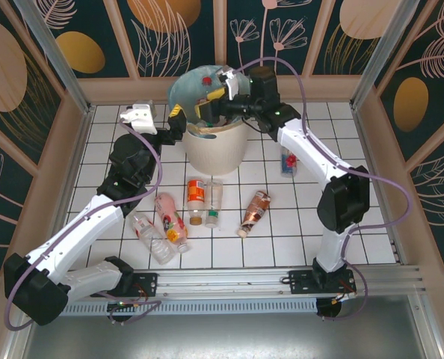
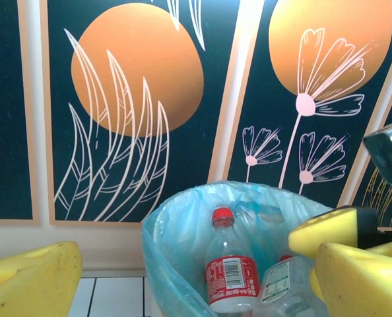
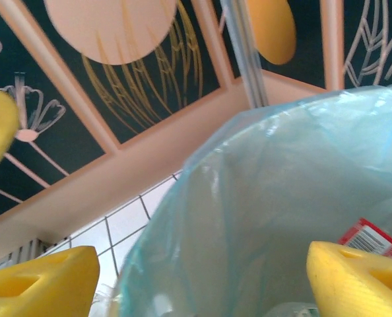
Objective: Put the plastic bottles in the bin
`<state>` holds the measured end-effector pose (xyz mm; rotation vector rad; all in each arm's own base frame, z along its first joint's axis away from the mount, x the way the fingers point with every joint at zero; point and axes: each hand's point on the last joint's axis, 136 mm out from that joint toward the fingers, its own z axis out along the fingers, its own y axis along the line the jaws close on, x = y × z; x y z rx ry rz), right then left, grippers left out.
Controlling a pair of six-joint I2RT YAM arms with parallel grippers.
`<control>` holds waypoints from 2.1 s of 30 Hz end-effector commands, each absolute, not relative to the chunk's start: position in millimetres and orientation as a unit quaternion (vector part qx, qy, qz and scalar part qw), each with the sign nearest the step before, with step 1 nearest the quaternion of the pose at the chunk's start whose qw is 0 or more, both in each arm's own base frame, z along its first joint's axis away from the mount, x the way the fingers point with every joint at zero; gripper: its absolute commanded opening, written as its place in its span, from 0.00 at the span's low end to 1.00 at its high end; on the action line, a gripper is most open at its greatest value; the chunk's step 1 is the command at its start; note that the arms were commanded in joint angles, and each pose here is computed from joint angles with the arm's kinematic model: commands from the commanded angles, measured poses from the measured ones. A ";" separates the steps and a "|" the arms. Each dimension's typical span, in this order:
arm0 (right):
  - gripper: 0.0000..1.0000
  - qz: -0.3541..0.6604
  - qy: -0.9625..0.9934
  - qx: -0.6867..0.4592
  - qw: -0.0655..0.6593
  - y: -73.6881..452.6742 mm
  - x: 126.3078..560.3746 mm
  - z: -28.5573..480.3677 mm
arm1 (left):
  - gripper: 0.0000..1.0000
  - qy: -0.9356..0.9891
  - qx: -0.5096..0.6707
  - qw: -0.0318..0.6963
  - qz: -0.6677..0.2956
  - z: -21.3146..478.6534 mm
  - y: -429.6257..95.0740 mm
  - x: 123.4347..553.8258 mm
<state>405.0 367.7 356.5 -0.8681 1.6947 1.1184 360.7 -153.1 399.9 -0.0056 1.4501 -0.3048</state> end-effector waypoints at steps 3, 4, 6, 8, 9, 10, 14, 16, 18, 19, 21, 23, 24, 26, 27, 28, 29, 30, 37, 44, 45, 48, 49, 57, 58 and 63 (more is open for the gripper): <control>0.78 0.457 0.641 -0.352 0.505 351.7 383.1 400.8 | 0.91 0.653 -0.008 0.745 -0.136 401.8 -150.8 362.2; 0.76 0.448 0.642 -0.345 0.518 346.0 383.8 406.5 | 0.91 0.653 -0.007 0.745 -0.136 401.7 -151.0 362.2; 0.74 0.418 0.647 -0.317 0.553 328.2 389.0 418.6 | 0.92 0.653 -0.002 0.745 -0.136 402.2 -152.3 361.5; 0.71 0.381 0.663 -0.262 0.589 303.3 398.8 431.3 | 0.93 0.652 0.016 0.746 -0.136 402.0 -157.0 361.2; 0.70 0.365 0.673 -0.228 0.601 287.6 404.1 435.5 | 0.93 0.650 0.031 0.747 -0.136 401.0 -161.0 360.5; 0.69 0.354 0.682 -0.197 0.609 273.1 408.3 438.7 | 0.93 0.649 0.041 0.747 -0.138 400.3 -164.0 360.1; 0.64 0.314 0.728 -0.084 0.604 208.4 420.7 436.0 | 0.92 0.635 0.093 0.745 -0.181 408.3 -185.6 351.5; 0.63 0.283 0.757 -0.046 0.587 179.1 427.1 421.2 | 0.90 0.622 0.135 0.740 -0.218 414.3 -203.4 342.4; 0.66 0.249 0.794 -0.017 0.554 152.2 432.9 396.5 | 0.86 0.603 0.185 0.731 -0.262 420.1 -224.6 329.0; 0.68 0.237 0.809 -0.008 0.538 141.4 434.6 385.7 | 0.85 0.593 0.209 0.726 -0.278 421.7 -234.8 321.4; 0.73 0.205 0.840 0.022 0.502 117.2 439.2 355.1 | 0.83 0.573 0.259 0.721 -0.292 419.5 -257.5 302.2; 0.77 0.180 0.864 0.046 0.469 98.6 442.9 326.0 | 0.82 0.568 0.309 0.710 -0.279 407.4 -283.9 284.7; 0.78 0.165 0.874 0.058 0.454 90.5 444.6 311.3 | 0.83 0.569 0.338 0.699 -0.271 398.9 -299.0 276.0; 0.82 0.145 0.889 0.070 0.428 79.8 447.5 288.2 | 0.83 0.569 0.385 0.675 -0.269 386.8 -326.9 259.8; 0.83 0.138 0.896 0.074 0.415 76.0 449.8 276.4 | 0.83 0.568 0.406 0.662 -0.274 379.2 -340.9 251.1; 0.84 0.133 0.901 0.077 0.405 72.3 451.6 267.9 | 0.83 0.567 0.420 0.653 -0.276 373.4 -351.3 245.4; 0.85 0.128 0.906 0.081 0.395 68.4 454.3 257.9 | 0.83 0.568 0.435 0.641 -0.279 365.4 -364.6 238.2; 0.85 0.125 0.911 0.084 0.384 64.8 457.1 247.6 | 0.83 0.570 0.448 0.629 -0.281 358.5 -377.3 232.7; 0.78 0.129 0.932 0.105 0.322 45.8 480.0 180.8 | 0.84 0.607 0.461 0.555 -0.333 311.9 -443.3 218.4; 0.71 0.117 0.953 0.107 0.259 44.1 505.5 119.8 | 0.83 0.686 0.398 0.488 -0.364 270.7 -470.1 237.0; 0.71 0.118 0.955 0.108 0.250 44.9 508.5 111.8 | 0.83 0.694 0.391 0.481 -0.365 264.5 -471.7 238.7; 0.71 0.120 0.959 0.107 0.233 47.9 517.1 92.3 | 0.83 0.718 0.369 0.464 -0.366 250.6 -474.5 244.0; 0.71 0.119 0.960 0.108 0.229 47.9 519.4 86.8 | 0.83 0.724 0.364 0.458 -0.365 246.0 -475.3 245.3; 0.71 0.128 0.970 0.093 0.185 55.7 536.4 48.6 | 0.84 0.754 0.348 0.438 -0.342 222.3 -476.2 253.8; 0.71 0.127 0.972 0.091 0.173 56.4 535.2 41.4 | 0.84 0.756 0.348 0.438 -0.339 220.9 -475.9 254.6; 0.66 0.132 0.974 0.089 0.159 59.7 532.5 32.4 | 0.85 0.763 0.341 0.440 -0.328 223.6 -471.7 258.1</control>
